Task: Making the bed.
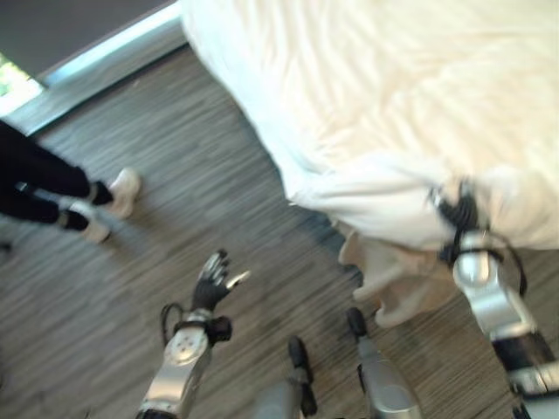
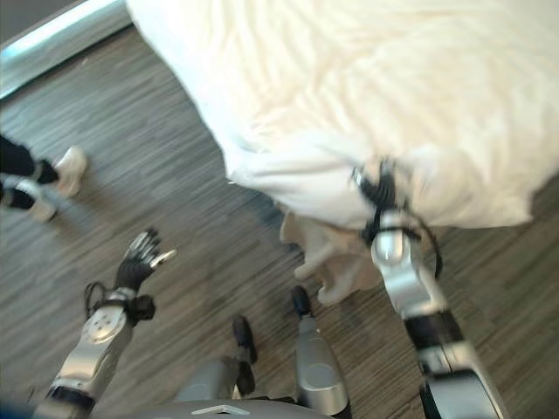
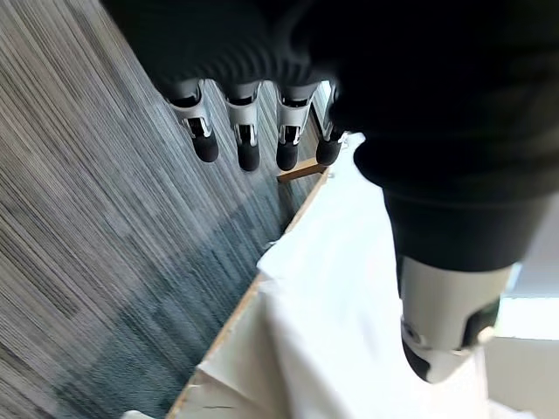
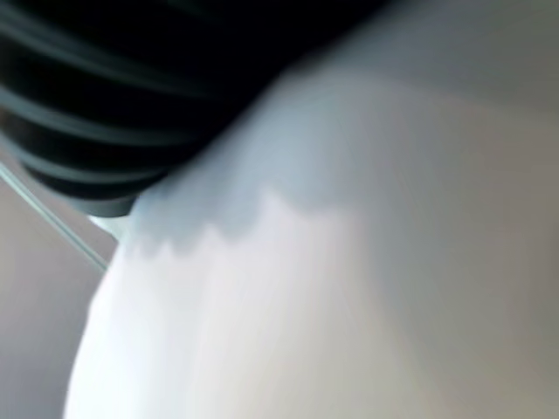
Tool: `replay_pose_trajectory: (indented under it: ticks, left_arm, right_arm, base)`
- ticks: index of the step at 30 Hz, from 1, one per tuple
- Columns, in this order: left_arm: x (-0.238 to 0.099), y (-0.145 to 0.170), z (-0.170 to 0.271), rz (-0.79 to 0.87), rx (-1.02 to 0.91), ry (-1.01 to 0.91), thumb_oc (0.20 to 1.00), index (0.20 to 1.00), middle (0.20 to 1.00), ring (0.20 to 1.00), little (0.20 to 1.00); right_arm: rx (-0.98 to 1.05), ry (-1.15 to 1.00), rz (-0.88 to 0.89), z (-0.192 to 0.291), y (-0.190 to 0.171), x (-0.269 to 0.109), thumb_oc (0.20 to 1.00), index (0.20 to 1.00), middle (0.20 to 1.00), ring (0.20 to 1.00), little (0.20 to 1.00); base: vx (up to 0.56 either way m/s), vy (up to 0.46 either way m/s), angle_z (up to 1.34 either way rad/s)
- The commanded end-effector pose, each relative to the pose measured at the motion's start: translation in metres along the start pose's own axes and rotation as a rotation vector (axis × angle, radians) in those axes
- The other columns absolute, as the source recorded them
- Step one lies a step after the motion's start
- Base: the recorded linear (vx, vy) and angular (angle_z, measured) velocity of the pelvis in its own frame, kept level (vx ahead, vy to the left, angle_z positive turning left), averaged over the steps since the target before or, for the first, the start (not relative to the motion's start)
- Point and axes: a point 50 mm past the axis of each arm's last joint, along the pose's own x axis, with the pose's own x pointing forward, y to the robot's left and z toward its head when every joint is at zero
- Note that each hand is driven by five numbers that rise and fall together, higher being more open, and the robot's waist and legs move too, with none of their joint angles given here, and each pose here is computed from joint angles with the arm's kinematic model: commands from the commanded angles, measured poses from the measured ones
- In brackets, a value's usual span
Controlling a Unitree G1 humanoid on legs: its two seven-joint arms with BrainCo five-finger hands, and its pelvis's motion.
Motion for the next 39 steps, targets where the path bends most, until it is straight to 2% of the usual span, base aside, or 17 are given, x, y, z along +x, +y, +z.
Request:
replay_pose_trajectory:
  ticks: [1, 2, 4, 9, 12, 13, 16, 19, 22, 25, 28, 32, 33, 34, 35, 36, 39]
  left_arm:
    - [-0.010, 0.010, -0.018, 0.013, 0.080, 0.069, 1.000, 1.000, 1.000, 1.000, 1.000]
    - [-0.014, 0.010, -0.024, 0.013, 0.087, 0.098, 1.000, 1.000, 1.000, 1.000, 1.000]
    - [-0.022, 0.008, -0.037, -0.008, 0.098, 0.153, 1.000, 1.000, 1.000, 1.000, 1.000]
    - [-0.022, -0.001, -0.038, -0.047, 0.090, 0.154, 1.000, 1.000, 1.000, 1.000, 1.000]
    - [-0.022, -0.005, -0.042, -0.052, 0.082, 0.168, 1.000, 1.000, 1.000, 1.000, 1.000]
    - [-0.022, -0.004, -0.042, -0.051, 0.082, 0.168, 1.000, 1.000, 1.000, 1.000, 1.000]
    - [-0.017, -0.016, -0.044, -0.077, 0.078, 0.166, 1.000, 1.000, 1.000, 1.000, 1.000]
    - [-0.012, -0.026, -0.046, -0.090, 0.055, 0.170, 1.000, 1.000, 1.000, 1.000, 1.000]
    - [-0.010, -0.030, -0.046, -0.098, 0.039, 0.169, 1.000, 1.000, 1.000, 1.000, 1.000]
    - [-0.007, -0.038, -0.046, -0.114, 0.006, 0.174, 1.000, 1.000, 1.000, 1.000, 1.000]
    - [-0.007, -0.031, -0.048, -0.079, -0.019, 0.186, 1.000, 1.000, 1.000, 1.000, 1.000]
    - [-0.013, -0.021, -0.050, -0.044, -0.016, 0.196, 1.000, 1.000, 1.000, 1.000, 1.000]
    - [-0.016, -0.012, -0.050, -0.021, -0.014, 0.201, 1.000, 1.000, 1.000, 1.000, 1.000]
    - [-0.018, -0.010, -0.051, -0.018, -0.017, 0.203, 1.000, 1.000, 1.000, 1.000, 1.000]
    - [-0.018, -0.011, -0.051, -0.019, -0.018, 0.204, 1.000, 1.000, 1.000, 1.000, 1.000]
    - [-0.020, -0.007, -0.050, -0.015, -0.013, 0.200, 1.000, 1.000, 1.000, 1.000, 1.000]
    - [-0.016, 0.001, -0.037, -0.011, -0.004, 0.155, 1.000, 1.000, 1.000, 1.000, 1.000]
  right_arm:
    - [-0.148, 0.004, 0.023, -0.018, -0.016, -0.003, 0.200, 0.200, 0.200, 0.200, 0.200]
    - [-0.140, 0.019, 0.063, -0.023, -0.010, -0.014, 0.200, 0.200, 0.200, 0.200, 0.200]
    - [-0.137, 0.043, 0.153, -0.030, 0.004, -0.033, 1.000, 1.000, 1.000, 1.000, 1.000]
    - [-0.143, 0.149, 0.283, -0.052, 0.031, -0.047, 1.000, 1.000, 1.000, 1.000, 1.000]
    - [-0.132, 0.326, 0.460, -0.085, 0.068, -0.086, 1.000, 1.000, 1.000, 1.000, 1.000]
    - [-0.131, 0.325, 0.460, -0.085, 0.069, -0.085, 1.000, 1.000, 1.000, 1.000, 1.000]
    - [-0.135, 0.583, 0.680, -0.119, 0.114, -0.146, 1.000, 1.000, 1.000, 1.000, 1.000]
    - [-0.157, 0.800, 0.801, -0.138, 0.135, -0.190, 1.000, 1.000, 1.000, 1.000, 1.000]
    - [-0.178, 0.865, 0.834, -0.143, 0.139, -0.203, 1.000, 1.000, 1.000, 1.000, 1.000]
    - [-0.191, 1.115, 0.863, -0.160, 0.131, -0.240, 1.000, 1.000, 1.000, 1.000, 1.000]
    - [-0.185, 1.152, 0.750, -0.171, 0.115, -0.230, 1.000, 1.000, 1.000, 1.000, 1.000]
    - [-0.201, 1.068, 0.641, -0.175, 0.102, -0.204, 1.000, 1.000, 1.000, 1.000, 1.000]
    - [-0.180, 0.994, 0.526, -0.175, 0.088, -0.173, 0.442, 0.442, 0.442, 0.442, 0.442]
    - [-0.143, 0.932, 0.450, -0.171, 0.079, -0.151, 0.200, 0.200, 0.200, 0.200, 0.200]
    - [-0.144, 0.934, 0.450, -0.171, 0.078, -0.151, 0.200, 0.200, 0.200, 0.200, 0.200]
    - [-0.003, 0.794, 0.290, -0.153, 0.061, -0.103, 0.200, 0.200, 0.200, 0.200, 0.200]
    - [0.326, 0.605, 0.098, -0.113, 0.037, -0.044, 0.200, 0.200, 0.200, 0.200, 0.200]
  base:
    - [-0.03, 0.005, -0.37]
    - [-0.02, -0.005, -0.48]
    - [-0.04, 0.003, -0.25]
    - [-0.05, 0.015, -0.07]
    - [-0.04, 0.017, -0.04]
    - [-0.05, 0.031, -0.04]
    - [-0.03, 0.023, 0.00]
    - [0.00, 0.024, 0.05]
    - [0.00, 0.008, 0.02]
    - [0.03, 0.034, 0.15]
    - [0.03, 0.016, 0.16]
    - [0.01, -0.008, 0.07]
    - [0.00, 0.000, 0.00]
    - [0.00, 0.000, 0.00]
    - [0.00, 0.000, 0.00]
    - [0.00, 0.000, 0.00]
    - [0.01, -0.025, -0.01]
